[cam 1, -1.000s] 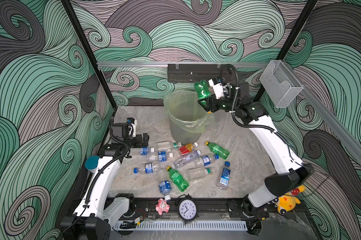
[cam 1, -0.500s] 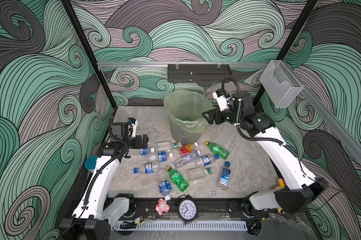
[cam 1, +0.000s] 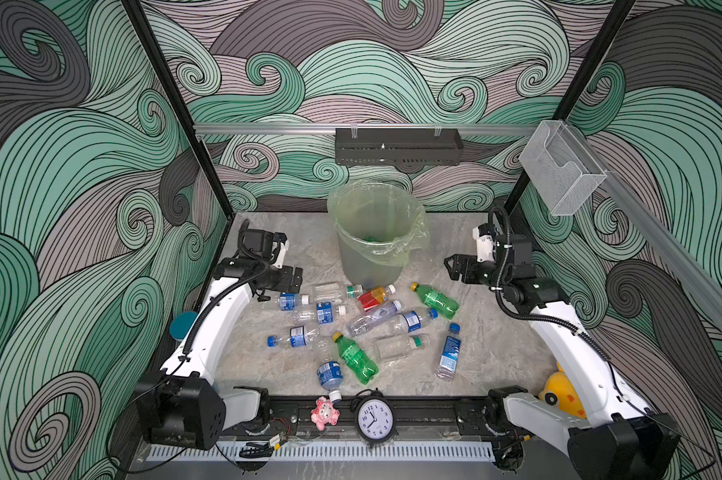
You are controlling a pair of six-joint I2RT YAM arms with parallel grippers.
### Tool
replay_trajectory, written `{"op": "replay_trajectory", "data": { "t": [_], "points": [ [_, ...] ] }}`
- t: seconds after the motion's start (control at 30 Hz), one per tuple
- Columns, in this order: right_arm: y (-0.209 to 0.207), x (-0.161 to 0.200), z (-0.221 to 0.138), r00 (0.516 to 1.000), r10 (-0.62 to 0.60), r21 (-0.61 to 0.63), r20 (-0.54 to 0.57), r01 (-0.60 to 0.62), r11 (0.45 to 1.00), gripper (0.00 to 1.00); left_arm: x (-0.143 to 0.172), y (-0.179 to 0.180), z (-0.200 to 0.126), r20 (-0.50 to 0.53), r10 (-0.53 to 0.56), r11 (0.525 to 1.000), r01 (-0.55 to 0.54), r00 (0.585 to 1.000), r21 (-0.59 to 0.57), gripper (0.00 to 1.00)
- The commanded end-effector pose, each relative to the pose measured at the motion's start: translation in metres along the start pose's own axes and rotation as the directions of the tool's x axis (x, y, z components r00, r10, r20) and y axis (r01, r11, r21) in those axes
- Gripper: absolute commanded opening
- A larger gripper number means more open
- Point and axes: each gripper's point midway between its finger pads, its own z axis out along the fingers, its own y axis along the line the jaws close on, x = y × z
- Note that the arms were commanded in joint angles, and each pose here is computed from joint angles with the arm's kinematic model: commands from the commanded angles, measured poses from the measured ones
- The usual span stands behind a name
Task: Throw the plastic bottles in the bin
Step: Pick up the plastic bottle from the middle-left of the table.
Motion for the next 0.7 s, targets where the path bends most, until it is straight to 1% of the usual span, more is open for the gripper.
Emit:
{"op": "replay_trajectory", "data": {
  "t": [0.0, 0.07, 0.1, 0.13, 0.2, 0.23, 0.33, 0.37, 0.47, 0.53, 0.6, 0.67],
  "points": [
    [-0.005, -0.016, -0.001, 0.996, 0.046, 0.003, 0.077, -0.046, 0.999, 0.92, 0.004, -0.005, -0.002, -0.083, 0.237, 0.971, -0.238, 0.968, -0.003, 0.99],
    [-0.008, -0.012, 0.004, 0.996, 0.066, 0.001, 0.06, -0.066, 0.998, 0.92, 0.007, -0.004, 0.002, -0.137, 0.314, 0.949, -0.314, 0.939, 0.019, 0.99],
    [-0.009, -0.01, 0.006, 0.996, 0.072, -0.001, 0.056, -0.072, 0.997, 0.92, 0.013, -0.005, 0.003, -0.173, 0.361, 0.932, -0.359, 0.916, 0.044, 0.99],
    [-0.009, -0.009, 0.008, 0.995, 0.079, -0.003, 0.053, -0.079, 0.997, 0.92, 0.017, -0.003, 0.002, -0.209, 0.386, 0.922, -0.384, 0.898, 0.052, 0.99],
    [-0.011, -0.007, 0.009, 0.995, 0.086, -0.004, 0.059, -0.086, 0.996, 0.92, 0.018, 0.012, 0.013, -0.268, 0.378, 0.919, -0.394, 0.886, -0.006, 0.98],
    [-0.012, -0.005, 0.01, 0.994, 0.09, -0.003, 0.058, -0.09, 0.996, 0.93, 0.02, 0.016, 0.019, -0.284, 0.413, 0.901, -0.433, 0.866, -0.01, 0.95],
    [-0.015, 0.001, 0.012, 0.994, 0.101, 0.001, 0.049, -0.101, 0.995, 0.93, 0.027, 0.018, 0.034, -0.301, 0.487, 0.862, -0.507, 0.819, 0.015, 0.94],
    [-0.016, 0.004, 0.012, 0.994, 0.103, 0.004, 0.042, -0.104, 0.995, 0.93, 0.028, 0.019, 0.038, -0.306, 0.499, 0.854, -0.519, 0.81, 0.019, 0.94],
    [-0.02, 0.01, 0.011, 0.993, 0.113, 0.012, 0.041, -0.113, 0.993, 0.93, 0.039, 0.026, 0.046, -0.353, 0.543, 0.822, -0.568, 0.762, 0.038, 0.94],
    [-0.022, 0.013, 0.012, 0.991, 0.122, 0.012, 0.045, -0.123, 0.992, 0.93, 0.048, 0.026, 0.048, -0.375, 0.581, 0.796, -0.601, 0.722, 0.077, 0.9],
    [-0.023, 0.016, 0.012, 0.991, 0.128, 0.008, 0.042, -0.129, 0.992, 0.93, 0.05, 0.027, 0.049, -0.375, 0.601, 0.78, -0.621, 0.706, 0.081, 0.9],
    [-0.024, 0.017, 0.013, 0.991, 0.132, 0.006, 0.039, -0.132, 0.991, 0.94, 0.051, 0.025, 0.052, -0.36, 0.609, 0.777, -0.624, 0.707, 0.088, 0.9]
  ]
}}
